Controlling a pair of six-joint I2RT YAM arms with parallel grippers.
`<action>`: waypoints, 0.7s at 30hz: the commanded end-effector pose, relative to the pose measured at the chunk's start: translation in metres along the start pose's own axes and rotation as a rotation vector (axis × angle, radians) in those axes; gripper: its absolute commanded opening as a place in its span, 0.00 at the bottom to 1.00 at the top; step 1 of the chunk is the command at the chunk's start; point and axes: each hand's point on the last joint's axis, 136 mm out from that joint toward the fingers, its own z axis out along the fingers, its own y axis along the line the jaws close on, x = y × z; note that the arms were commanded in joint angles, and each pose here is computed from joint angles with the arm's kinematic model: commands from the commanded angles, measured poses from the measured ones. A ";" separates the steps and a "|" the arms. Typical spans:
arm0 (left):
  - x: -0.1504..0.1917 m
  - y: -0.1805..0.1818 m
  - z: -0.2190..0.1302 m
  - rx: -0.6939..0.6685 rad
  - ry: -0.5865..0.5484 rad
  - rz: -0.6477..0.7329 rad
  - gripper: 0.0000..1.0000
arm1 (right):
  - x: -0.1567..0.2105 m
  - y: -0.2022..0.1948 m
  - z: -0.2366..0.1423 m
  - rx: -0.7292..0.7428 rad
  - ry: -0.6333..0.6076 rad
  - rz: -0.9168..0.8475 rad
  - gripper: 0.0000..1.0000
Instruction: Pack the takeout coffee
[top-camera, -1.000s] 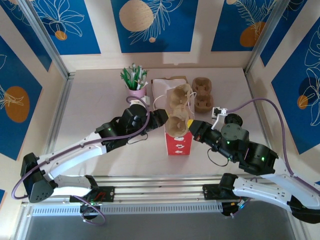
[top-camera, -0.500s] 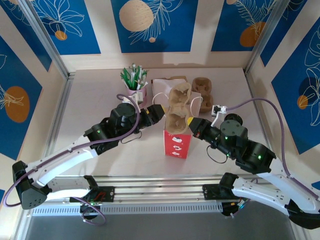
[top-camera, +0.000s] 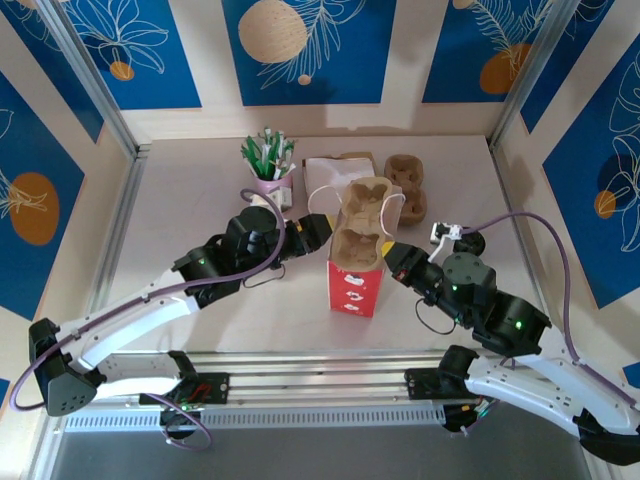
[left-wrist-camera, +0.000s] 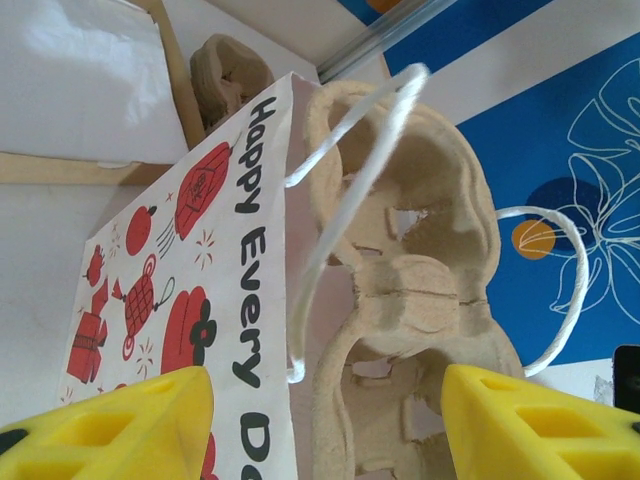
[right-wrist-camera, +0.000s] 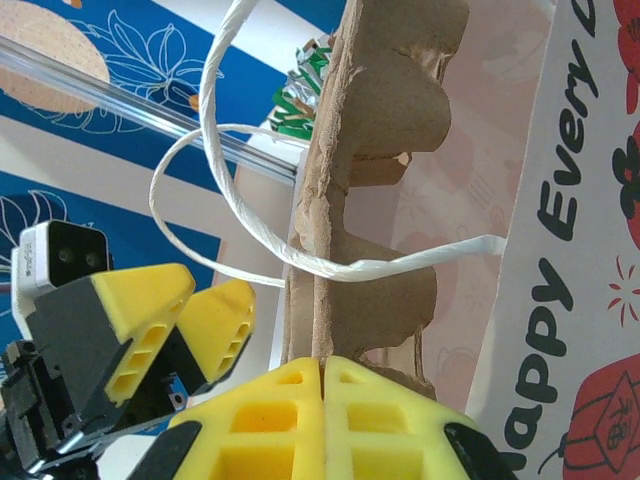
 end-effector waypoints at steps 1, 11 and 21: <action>0.002 -0.001 0.000 0.004 0.018 0.024 0.61 | -0.012 -0.002 -0.003 -0.015 -0.073 0.053 0.00; 0.009 0.005 0.003 -0.004 0.042 0.028 0.61 | -0.023 0.000 -0.003 -0.052 -0.113 0.110 0.00; 0.019 0.011 0.010 -0.001 0.071 0.016 0.62 | -0.017 -0.014 0.009 -0.031 -0.088 0.176 0.00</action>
